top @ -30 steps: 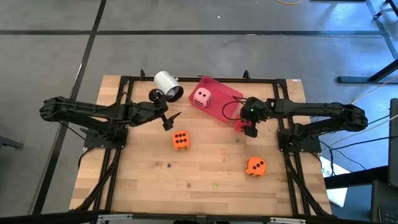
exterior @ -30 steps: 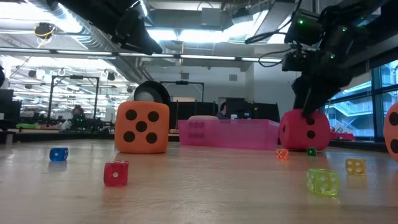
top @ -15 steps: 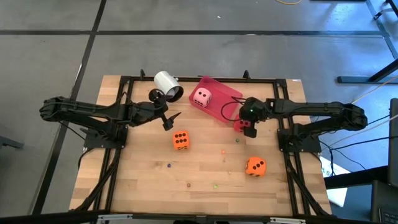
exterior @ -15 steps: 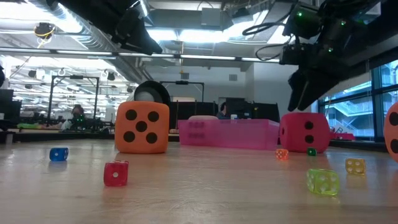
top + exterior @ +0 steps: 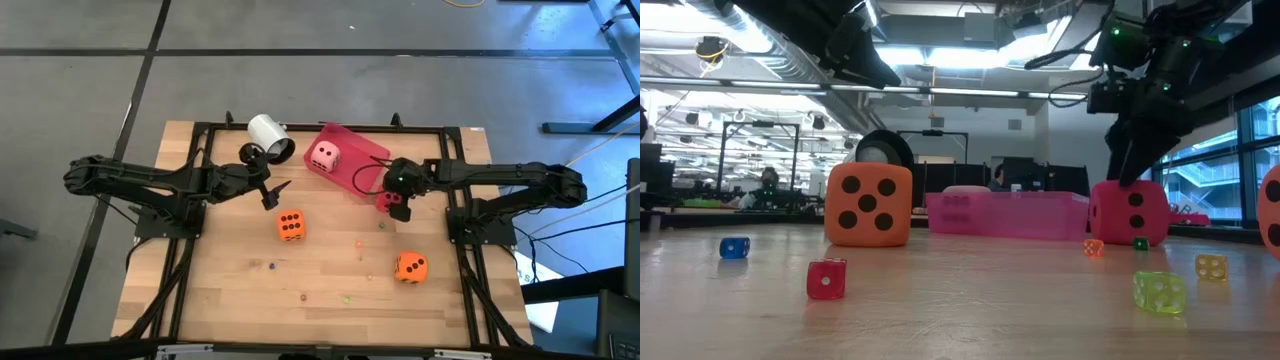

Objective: Pick & Place Dice
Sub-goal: Put the big red die into the red bin

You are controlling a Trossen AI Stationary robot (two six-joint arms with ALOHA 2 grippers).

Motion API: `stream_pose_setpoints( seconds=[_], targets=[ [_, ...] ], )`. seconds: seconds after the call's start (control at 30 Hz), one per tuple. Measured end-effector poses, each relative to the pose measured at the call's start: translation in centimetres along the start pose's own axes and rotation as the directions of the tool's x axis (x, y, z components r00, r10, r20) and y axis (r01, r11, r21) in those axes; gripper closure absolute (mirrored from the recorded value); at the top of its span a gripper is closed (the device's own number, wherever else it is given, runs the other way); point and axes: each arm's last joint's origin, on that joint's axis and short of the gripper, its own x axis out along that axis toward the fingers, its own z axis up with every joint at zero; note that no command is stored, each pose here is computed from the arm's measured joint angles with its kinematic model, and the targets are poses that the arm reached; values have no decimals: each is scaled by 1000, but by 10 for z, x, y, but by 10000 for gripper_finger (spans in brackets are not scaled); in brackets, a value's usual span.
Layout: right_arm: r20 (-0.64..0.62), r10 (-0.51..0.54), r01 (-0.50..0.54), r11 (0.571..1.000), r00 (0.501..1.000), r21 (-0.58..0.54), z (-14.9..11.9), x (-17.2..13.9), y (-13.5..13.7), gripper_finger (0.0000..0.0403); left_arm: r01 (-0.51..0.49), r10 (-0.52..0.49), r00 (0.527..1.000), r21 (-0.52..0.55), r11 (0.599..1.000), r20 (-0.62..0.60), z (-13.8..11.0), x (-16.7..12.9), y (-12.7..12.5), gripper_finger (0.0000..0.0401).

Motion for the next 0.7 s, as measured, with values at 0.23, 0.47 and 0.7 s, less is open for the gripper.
stream_pose_setpoints(
  seconds=[0.23, 0.47, 0.7],
  targets=[
    [-44, -51, 51, 999, 998, -5, 2, 11, -1, 4, 0, 0, 1000, 0, 1000, 0, 0, 0, 0, 1],
    [-38, -55, 55, 998, 998, -2, 2, 6, -1, 4, 0, 0, 1000, 0, 1000, 0, 0, 0, 0, 1],
    [1, 26, -26, 1000, 1000, 14, 18, -10, 0, 4, 0, 0, 1000, 0, 1000, 0, 0, 0, 0, 1]
  ],
)
